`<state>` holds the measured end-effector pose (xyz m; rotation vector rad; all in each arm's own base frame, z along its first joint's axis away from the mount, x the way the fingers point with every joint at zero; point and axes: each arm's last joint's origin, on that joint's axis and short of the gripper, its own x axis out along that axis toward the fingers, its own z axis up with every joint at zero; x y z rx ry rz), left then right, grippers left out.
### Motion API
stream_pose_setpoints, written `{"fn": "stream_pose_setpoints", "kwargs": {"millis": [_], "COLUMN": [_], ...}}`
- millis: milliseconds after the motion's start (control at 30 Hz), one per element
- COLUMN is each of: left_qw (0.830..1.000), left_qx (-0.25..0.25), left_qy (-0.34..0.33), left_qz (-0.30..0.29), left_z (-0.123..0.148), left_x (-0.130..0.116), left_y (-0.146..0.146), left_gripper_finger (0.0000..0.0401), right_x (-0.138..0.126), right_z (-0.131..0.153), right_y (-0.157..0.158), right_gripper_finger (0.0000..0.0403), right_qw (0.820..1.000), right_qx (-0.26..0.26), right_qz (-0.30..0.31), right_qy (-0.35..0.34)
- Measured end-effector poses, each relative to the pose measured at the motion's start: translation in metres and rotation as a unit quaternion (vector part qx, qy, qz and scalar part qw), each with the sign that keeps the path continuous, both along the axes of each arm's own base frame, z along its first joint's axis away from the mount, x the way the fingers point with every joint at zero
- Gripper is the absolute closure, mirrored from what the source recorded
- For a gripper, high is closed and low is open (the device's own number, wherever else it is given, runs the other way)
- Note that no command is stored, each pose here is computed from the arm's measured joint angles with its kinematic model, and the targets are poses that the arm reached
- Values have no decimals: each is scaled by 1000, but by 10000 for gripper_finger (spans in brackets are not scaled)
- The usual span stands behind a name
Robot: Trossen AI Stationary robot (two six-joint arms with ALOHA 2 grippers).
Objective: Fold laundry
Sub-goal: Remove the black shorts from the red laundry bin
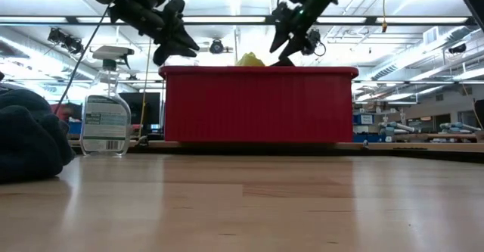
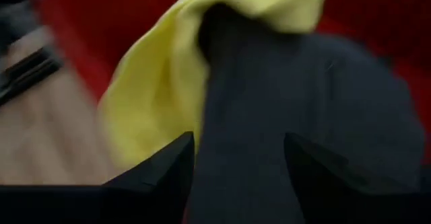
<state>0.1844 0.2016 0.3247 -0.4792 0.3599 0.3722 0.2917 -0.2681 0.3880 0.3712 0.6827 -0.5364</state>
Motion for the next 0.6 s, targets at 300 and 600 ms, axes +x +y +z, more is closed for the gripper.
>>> {"fn": "stream_pose_setpoints", "kwargs": {"millis": [300,600], "left_qw": [996,991], "left_qx": [72,110], "left_qy": [42,54], "left_qz": [-31,-54], "left_z": [-3,-3], "left_x": [2,4], "left_y": [-3,-5], "left_gripper_finger": [287,287], "right_x": [9,4], "right_z": [-6,-9], "right_y": [27,23], "right_gripper_finger": [169,217], "right_qw": [988,983], "right_qx": [-40,-72], "right_qz": [122,86], "right_qy": [84,143]}}
